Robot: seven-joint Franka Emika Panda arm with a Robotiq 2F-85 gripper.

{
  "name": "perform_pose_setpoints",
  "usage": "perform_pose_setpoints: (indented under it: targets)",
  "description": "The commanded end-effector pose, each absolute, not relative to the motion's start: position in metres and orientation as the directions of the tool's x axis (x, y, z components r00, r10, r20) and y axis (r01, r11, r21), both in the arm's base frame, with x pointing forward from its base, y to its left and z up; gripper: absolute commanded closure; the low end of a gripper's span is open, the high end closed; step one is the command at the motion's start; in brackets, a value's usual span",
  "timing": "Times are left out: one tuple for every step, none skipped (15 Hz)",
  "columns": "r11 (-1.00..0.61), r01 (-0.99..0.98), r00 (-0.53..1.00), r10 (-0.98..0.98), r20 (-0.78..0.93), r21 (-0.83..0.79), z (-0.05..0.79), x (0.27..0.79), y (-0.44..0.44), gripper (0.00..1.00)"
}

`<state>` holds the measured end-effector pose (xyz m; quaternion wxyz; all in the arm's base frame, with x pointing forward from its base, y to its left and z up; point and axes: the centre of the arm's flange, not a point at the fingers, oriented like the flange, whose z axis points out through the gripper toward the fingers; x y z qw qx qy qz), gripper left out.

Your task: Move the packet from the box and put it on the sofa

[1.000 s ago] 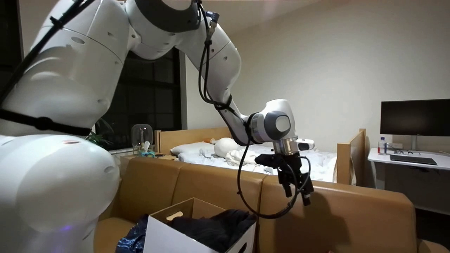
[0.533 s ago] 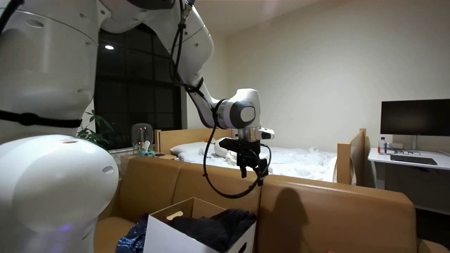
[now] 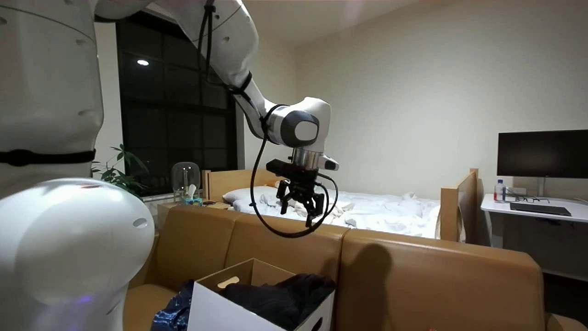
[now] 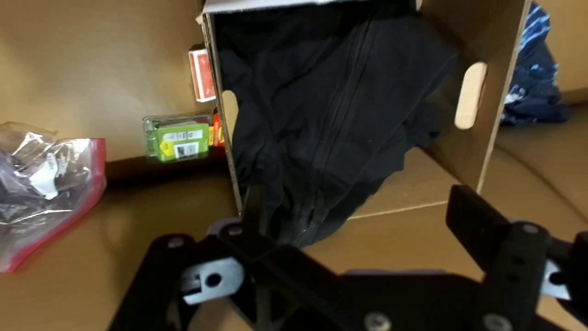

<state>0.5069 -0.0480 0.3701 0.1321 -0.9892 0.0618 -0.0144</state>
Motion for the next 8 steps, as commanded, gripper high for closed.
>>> perform_pose_setpoints:
  targets:
    - [-0.94, 0.028, 0.997, 0.049, -0.054, -0.341, 0.388, 0.493, -0.057, 0.0]
    - [-0.932, 0.067, 0.991, 0.102, -0.081, -0.356, 0.392, 0.491, -0.057, 0.0]
    - [-0.923, 0.103, 0.982, 0.153, -0.109, -0.37, 0.394, 0.489, -0.057, 0.0]
    - [-0.913, 0.136, 0.969, 0.203, -0.138, -0.386, 0.398, 0.488, -0.058, 0.0]
    - [-0.902, 0.165, 0.954, 0.249, -0.168, -0.4, 0.4, 0.486, -0.058, 0.0]
    - [-0.891, 0.194, 0.935, 0.295, -0.199, -0.411, 0.403, 0.484, -0.058, 0.0]
    - [-0.884, 0.22, 0.913, 0.336, -0.233, -0.414, 0.406, 0.483, -0.057, 0.0]
    - [-0.877, 0.245, 0.888, 0.374, -0.267, -0.414, 0.408, 0.48, -0.057, 0.0]
